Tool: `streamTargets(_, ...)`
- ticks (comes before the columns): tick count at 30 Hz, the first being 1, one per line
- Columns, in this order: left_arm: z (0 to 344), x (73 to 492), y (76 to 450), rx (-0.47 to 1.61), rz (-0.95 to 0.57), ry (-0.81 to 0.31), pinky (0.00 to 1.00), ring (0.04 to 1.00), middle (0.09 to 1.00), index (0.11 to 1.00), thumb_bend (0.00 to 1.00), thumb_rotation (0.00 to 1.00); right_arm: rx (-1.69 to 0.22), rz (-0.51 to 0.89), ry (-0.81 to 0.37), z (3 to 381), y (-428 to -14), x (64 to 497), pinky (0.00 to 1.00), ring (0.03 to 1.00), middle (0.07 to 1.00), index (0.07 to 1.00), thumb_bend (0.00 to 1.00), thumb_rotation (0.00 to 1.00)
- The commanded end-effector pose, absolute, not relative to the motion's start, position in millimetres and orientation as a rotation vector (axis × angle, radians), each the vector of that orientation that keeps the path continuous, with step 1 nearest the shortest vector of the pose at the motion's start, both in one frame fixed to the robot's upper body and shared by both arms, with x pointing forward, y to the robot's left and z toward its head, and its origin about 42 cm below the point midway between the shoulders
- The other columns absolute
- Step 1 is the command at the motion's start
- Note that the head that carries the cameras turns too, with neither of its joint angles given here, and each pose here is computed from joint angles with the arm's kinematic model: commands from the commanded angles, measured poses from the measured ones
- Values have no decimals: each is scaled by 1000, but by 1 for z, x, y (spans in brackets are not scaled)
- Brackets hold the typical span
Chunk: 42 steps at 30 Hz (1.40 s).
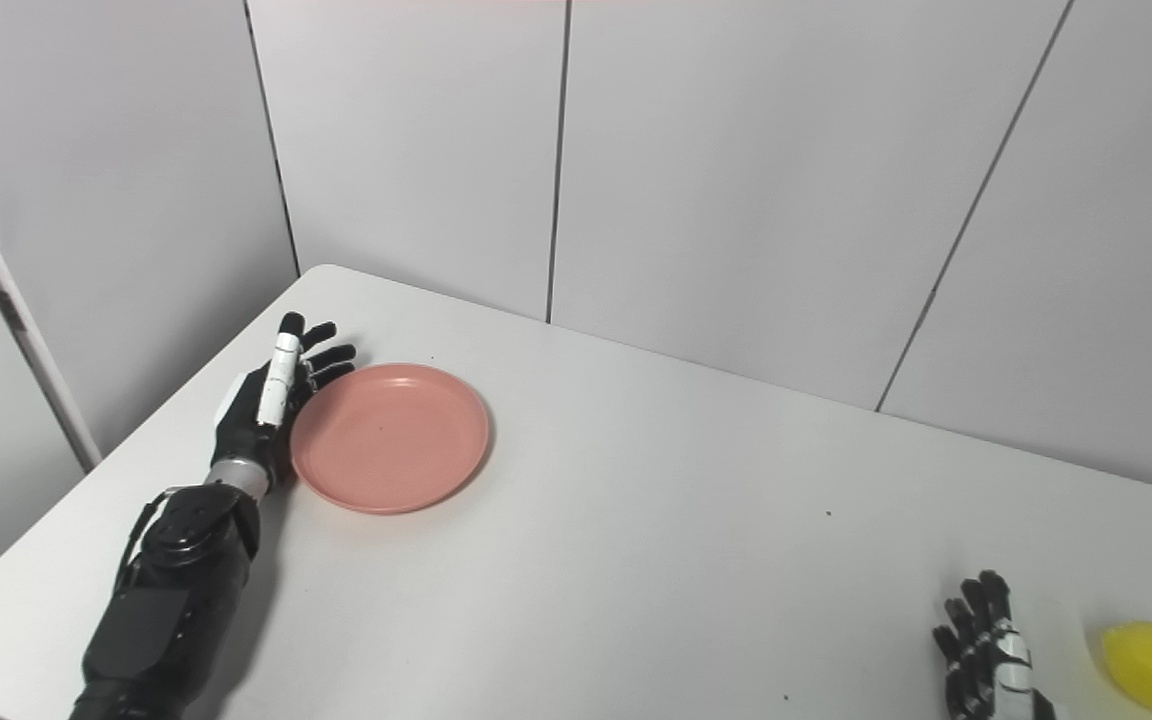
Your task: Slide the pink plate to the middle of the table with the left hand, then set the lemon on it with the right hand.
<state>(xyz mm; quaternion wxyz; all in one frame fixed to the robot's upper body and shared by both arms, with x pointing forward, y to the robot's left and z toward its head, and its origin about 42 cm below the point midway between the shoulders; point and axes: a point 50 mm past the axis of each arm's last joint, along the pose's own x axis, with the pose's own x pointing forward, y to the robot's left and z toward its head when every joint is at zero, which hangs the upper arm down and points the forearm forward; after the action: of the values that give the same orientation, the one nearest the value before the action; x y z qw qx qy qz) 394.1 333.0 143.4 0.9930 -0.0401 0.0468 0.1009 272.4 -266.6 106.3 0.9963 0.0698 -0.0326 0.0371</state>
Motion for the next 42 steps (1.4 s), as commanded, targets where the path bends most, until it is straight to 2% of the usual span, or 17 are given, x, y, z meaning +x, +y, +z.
streamTargets(1,110,389,305,-93,104,236,845,816,789,841,894,952,188,67,41,80,-259,255,1000,1000,1000,1000,654,1000)
streamTargets(14,101,393,278,-78,50,241,872,815,786,821,878,961,187,67,41,80,-258,256,1000,1000,1000,1000,661,1000)
streamTargets(31,94,397,252,-72,1,241,886,828,794,836,919,958,190,70,42,79,-254,257,1000,1000,1000,1000,659,1000)
streamTargets(42,95,398,237,-84,-36,252,894,849,792,854,879,965,181,68,41,79,-252,256,1000,998,997,1000,688,1000)
